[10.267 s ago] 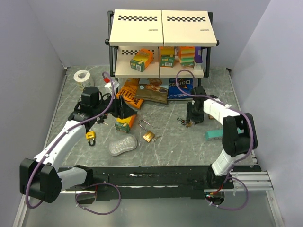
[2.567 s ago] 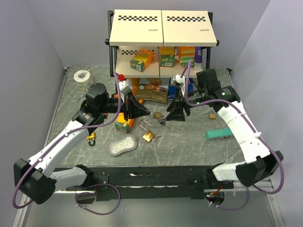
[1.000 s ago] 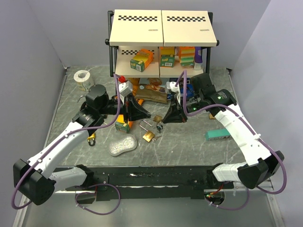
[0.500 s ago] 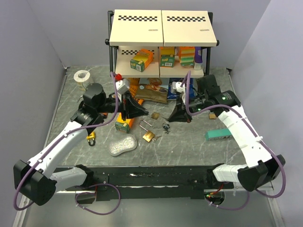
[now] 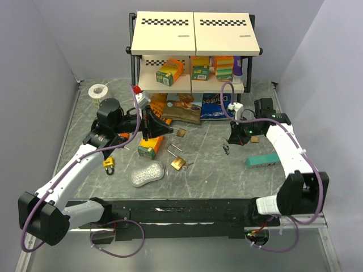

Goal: Lock with the key
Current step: Place the key at the center of the board, then place the lock at the center of the board.

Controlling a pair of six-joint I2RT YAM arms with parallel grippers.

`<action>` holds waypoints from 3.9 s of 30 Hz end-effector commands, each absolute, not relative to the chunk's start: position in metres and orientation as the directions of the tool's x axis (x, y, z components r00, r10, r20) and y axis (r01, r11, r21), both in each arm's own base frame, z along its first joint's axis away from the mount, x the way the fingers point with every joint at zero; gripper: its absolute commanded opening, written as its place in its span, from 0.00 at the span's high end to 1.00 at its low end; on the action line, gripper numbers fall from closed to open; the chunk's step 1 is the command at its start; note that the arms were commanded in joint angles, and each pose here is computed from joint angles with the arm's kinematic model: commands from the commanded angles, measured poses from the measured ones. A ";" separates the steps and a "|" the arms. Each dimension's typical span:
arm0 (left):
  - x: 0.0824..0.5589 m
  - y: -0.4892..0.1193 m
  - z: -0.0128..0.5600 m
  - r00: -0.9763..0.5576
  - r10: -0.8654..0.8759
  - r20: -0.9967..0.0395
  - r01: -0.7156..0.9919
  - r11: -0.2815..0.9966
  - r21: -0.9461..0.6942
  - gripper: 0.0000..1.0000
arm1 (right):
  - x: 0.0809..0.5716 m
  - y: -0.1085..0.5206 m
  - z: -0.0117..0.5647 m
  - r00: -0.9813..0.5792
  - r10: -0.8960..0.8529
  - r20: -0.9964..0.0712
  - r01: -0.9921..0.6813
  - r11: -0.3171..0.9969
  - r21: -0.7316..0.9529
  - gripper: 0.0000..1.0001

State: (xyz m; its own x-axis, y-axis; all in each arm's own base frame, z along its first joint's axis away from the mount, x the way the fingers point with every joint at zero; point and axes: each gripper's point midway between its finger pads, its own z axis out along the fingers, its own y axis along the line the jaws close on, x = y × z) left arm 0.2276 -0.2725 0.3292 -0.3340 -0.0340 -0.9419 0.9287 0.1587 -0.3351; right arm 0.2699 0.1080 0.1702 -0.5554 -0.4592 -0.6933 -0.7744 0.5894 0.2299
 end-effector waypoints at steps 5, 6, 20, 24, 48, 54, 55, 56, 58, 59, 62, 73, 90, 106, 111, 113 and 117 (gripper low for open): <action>0.234 -0.269 0.315 -0.308 -0.015 -0.951 0.931 0.203 -0.305 0.99 | 0.327 0.036 0.107 -0.694 -0.471 -0.545 -0.603 0.794 0.082 1.00; 0.234 -0.269 0.313 -0.311 -0.015 -0.950 0.930 0.203 -0.307 0.99 | 0.331 0.030 0.105 -0.698 -0.475 -0.536 -0.599 0.798 0.072 1.00; 0.234 -0.269 0.297 -0.338 0.009 -0.941 0.919 0.216 -0.328 0.99 | 0.379 -0.011 0.062 -0.745 -0.505 -0.436 -0.552 0.834 -0.022 1.00; 0.234 -0.269 0.286 -0.377 0.015 -0.926 0.905 0.219 -0.365 0.99 | 0.392 -0.015 0.055 -0.749 -0.504 -0.431 -0.543 0.839 -0.037 1.00; 0.251 -0.291 0.242 -0.742 -0.052 -0.669 0.630 0.289 -0.721 0.99 | 0.311 0.134 0.212 -0.294 -0.618 -0.730 -0.817 0.559 -0.144 0.16; 0.258 -0.298 0.234 -0.842 -0.054 -0.537 0.496 0.313 -0.810 0.99 | 0.264 0.215 0.229 -0.145 -0.618 -0.773 -0.921 0.370 -0.122 0.12; 0.256 -0.299 0.235 -0.844 -0.051 -0.534 0.496 0.302 -0.814 0.99 | 0.261 0.221 0.230 -0.141 -0.611 -0.779 -0.927 0.358 -0.113 0.13; 0.253 -0.300 0.237 -0.858 -0.051 -0.512 0.478 0.286 -0.830 0.99 | 0.255 0.232 0.229 -0.133 -0.608 -0.783 -0.940 0.327 -0.094 0.14; 0.251 -0.301 0.237 -0.865 -0.049 -0.499 0.471 0.265 -0.842 0.99 | 0.254 0.242 0.232 -0.129 -0.591 -0.796 -0.947 0.313 -0.079 0.14; 0.249 -0.301 0.238 -0.872 -0.052 -0.486 0.459 0.256 -0.851 0.99 | 0.252 0.248 0.230 -0.134 -0.587 -0.798 -0.954 0.294 -0.056 0.15; 0.247 -0.301 0.237 -0.873 -0.052 -0.484 0.458 0.252 -0.853 0.99 | 0.250 0.266 0.231 -0.102 -0.590 -0.801 -0.967 0.246 -0.058 0.16; 0.245 -0.299 0.239 -0.866 -0.052 -0.498 0.470 0.257 -0.844 0.99 | 0.249 0.303 0.223 -0.058 -0.613 -0.788 -0.980 0.185 -0.072 0.39; 0.244 -0.300 0.242 -0.864 -0.053 -0.501 0.476 0.239 -0.846 0.99 | 0.254 0.290 0.205 -0.058 -0.657 -0.752 -0.970 0.214 -0.112 0.48; 0.268 -0.233 0.238 -0.700 -0.130 -0.702 0.561 0.508 -0.654 0.04 | 0.277 0.179 0.148 -0.525 -0.535 -0.662 -0.782 0.611 0.127 1.00; 0.292 -0.187 0.251 -0.567 -0.173 -0.805 0.527 0.675 -0.517 0.04 | 0.287 0.116 0.100 -0.739 -0.406 -0.537 -0.559 0.815 0.154 1.00; 0.303 -0.172 0.251 -0.523 -0.179 -0.833 0.487 0.739 -0.465 0.04 | 0.296 0.093 0.090 -0.792 -0.337 -0.509 -0.463 0.875 0.140 1.00; 0.310 -0.164 0.257 -0.497 -0.169 -0.851 0.476 0.767 -0.430 0.04 | 0.314 0.071 0.068 -0.849 -0.273 -0.453 -0.365 0.922 0.127 1.00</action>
